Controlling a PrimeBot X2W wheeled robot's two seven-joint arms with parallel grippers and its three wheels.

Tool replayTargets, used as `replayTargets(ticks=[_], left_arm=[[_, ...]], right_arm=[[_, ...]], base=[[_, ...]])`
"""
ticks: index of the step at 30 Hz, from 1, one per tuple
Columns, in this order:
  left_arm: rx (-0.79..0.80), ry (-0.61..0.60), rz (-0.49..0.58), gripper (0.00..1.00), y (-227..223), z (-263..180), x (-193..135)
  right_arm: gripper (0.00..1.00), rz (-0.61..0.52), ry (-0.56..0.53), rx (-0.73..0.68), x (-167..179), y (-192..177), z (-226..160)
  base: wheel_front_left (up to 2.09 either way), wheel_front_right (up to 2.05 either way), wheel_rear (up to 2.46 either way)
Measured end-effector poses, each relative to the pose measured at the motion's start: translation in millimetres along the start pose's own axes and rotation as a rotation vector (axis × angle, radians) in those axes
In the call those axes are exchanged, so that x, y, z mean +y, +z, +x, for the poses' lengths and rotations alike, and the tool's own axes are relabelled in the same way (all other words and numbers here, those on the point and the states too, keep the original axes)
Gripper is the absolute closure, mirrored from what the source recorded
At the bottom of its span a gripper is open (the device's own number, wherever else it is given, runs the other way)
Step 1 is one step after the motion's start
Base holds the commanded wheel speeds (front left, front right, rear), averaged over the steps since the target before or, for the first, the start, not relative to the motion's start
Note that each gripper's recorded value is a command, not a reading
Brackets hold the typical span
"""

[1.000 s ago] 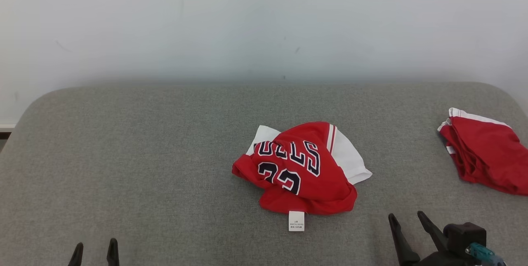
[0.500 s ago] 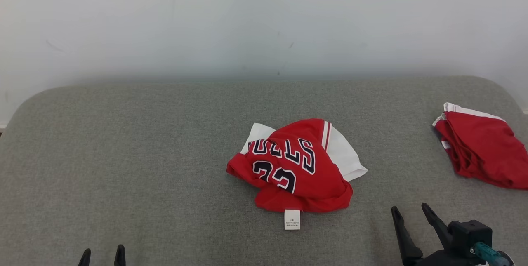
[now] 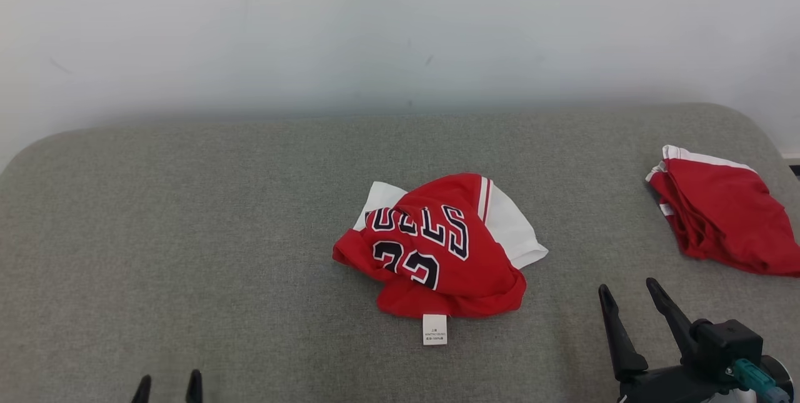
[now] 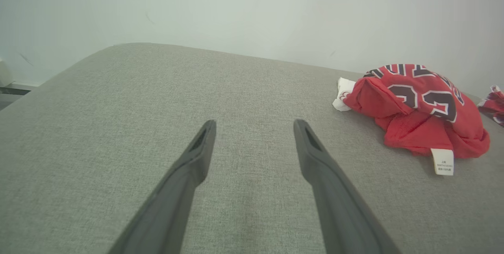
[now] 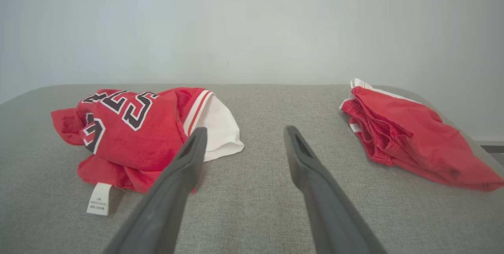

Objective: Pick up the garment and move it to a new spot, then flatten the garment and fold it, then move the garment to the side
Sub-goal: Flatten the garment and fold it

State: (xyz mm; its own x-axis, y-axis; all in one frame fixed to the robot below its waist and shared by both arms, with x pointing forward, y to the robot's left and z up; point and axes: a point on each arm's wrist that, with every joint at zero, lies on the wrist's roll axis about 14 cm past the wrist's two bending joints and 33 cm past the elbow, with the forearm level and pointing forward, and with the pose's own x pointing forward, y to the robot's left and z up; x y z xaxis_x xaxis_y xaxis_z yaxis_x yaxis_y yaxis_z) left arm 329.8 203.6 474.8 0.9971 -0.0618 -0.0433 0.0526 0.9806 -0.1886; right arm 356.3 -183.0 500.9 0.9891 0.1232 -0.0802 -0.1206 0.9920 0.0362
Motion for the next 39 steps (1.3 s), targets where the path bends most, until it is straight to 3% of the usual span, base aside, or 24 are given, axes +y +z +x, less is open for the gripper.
replayTargets(ticks=[6,17,24,32,33,34,35,36,37,39], left_arm=[[0.077,-0.090,-0.031,0.00,-13.7,13.6,-28.9],[0.284,-0.414,-0.023,0.00,-44.9,67.5,-132.8],[0.394,-0.491,-0.017,0.00,-69.3,91.6,-164.2],[0.490,-0.484,-0.011,0.00,-98.5,103.6,-171.8],[0.505,-0.482,-0.012,0.06,-102.2,102.1,-172.2],[0.510,-0.481,-0.010,0.22,-103.6,101.9,-172.8],[0.512,-0.481,-0.007,0.64,-103.4,102.7,-172.9],[0.517,-0.481,-0.001,0.87,-104.4,102.4,-172.6],[0.518,-0.483,0.001,1.00,-104.9,101.6,-173.0],[0.504,-0.484,0.002,1.00,-104.0,100.6,-173.5]], right_arm=[[0.00,0.005,0.004,0.013,2.1,-2.1,-1.4],[0.00,0.016,-0.035,0.019,-9.5,-0.9,-5.9],[0.00,0.025,-0.076,0.047,-19.8,-10.2,-13.6],[0.00,0.036,-0.100,0.074,-27.1,-20.4,-13.9],[0.00,0.035,-0.099,0.070,-27.2,-18.9,-12.9],[0.00,0.035,-0.097,0.068,-26.7,-18.2,-12.3],[0.00,0.036,-0.093,0.068,-25.3,-18.4,-12.0],[0.00,0.038,-0.089,0.069,-23.7,-19.1,-11.8],[0.00,0.038,-0.085,0.069,-22.8,-19.2,-11.6],[0.00,0.039,-0.077,0.068,-20.0,-19.4,-10.6]], base=[[0.00,0.00,0.00],[0.00,0.00,0.00],[0.00,0.00,0.00],[0.00,0.00,0.00],[0.00,0.00,0.00],[0.00,0.00,0.00],[0.00,0.00,0.00],[0.00,0.00,0.00],[0.00,0.00,0.00],[0.00,0.00,0.00]])
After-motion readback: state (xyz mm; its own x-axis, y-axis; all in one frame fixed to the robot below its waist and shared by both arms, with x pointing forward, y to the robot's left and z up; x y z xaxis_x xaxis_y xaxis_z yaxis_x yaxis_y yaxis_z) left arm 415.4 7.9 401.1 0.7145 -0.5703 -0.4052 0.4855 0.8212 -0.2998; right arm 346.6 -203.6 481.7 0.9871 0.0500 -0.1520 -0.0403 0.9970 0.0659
